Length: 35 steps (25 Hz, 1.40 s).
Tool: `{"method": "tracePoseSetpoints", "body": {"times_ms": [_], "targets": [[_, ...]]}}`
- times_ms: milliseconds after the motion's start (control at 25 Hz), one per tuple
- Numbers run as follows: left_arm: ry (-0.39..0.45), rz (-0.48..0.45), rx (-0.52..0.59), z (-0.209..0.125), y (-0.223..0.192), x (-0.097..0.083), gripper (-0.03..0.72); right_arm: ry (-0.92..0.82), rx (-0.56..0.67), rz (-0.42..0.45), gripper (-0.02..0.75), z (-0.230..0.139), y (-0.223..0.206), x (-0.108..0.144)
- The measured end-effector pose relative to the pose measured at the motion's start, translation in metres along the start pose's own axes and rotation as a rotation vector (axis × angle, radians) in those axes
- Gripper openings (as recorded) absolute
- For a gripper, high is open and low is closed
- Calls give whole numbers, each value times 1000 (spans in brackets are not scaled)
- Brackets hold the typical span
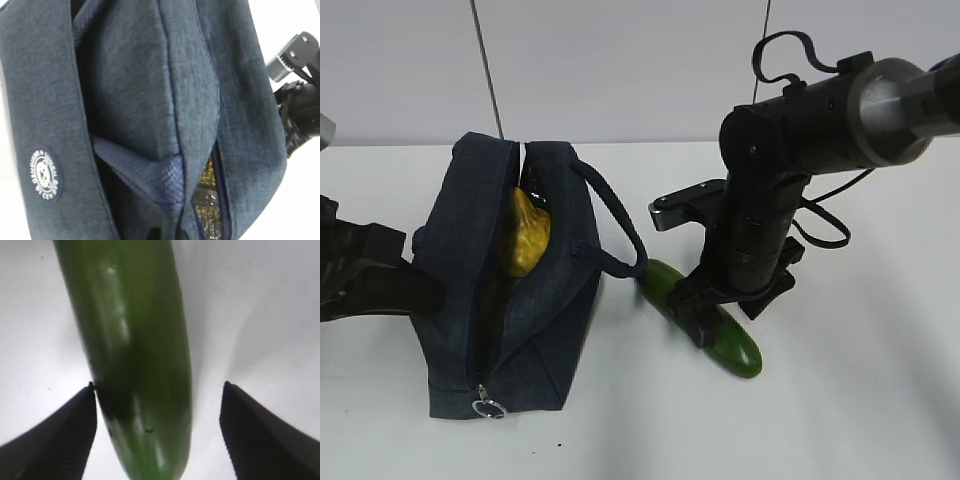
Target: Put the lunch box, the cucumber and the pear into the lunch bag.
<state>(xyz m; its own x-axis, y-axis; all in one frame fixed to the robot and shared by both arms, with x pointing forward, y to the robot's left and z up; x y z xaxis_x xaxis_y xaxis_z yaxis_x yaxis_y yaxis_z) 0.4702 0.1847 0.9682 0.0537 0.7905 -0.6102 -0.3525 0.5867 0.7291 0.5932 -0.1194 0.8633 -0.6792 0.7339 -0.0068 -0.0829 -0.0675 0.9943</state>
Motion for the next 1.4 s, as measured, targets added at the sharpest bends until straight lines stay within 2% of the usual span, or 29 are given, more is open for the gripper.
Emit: {"method": "tracePoseSetpoints", "body": {"times_ms": [320, 1160, 1400], "targets": [[1, -1, 0, 0, 0, 0, -15, 15, 19, -7, 533, -2, 0, 0], [2, -2, -1, 0, 0, 0, -15, 89, 10, -1, 529, -1, 0, 1], [3, -3, 0, 0, 0, 0, -15, 124, 27, 19, 528, -1, -14, 3]]}}
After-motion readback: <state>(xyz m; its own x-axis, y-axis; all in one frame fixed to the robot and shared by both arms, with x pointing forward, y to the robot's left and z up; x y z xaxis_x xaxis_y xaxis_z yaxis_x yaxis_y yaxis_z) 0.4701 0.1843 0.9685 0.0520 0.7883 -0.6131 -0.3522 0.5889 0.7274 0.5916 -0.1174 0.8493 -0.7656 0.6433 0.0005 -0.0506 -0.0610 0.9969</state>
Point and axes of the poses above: a point on each arm's last joint axis where the gripper is mounted, y pointing back along that axis away from the gripper, x along the wrist's bending axis when the last joint is at zero, z = x × y, the point moved 6 cm from there along -y, pointing out along that axis toward the gripper, and after that the axes turned 15 degrees about y, right-handed, at the moved point
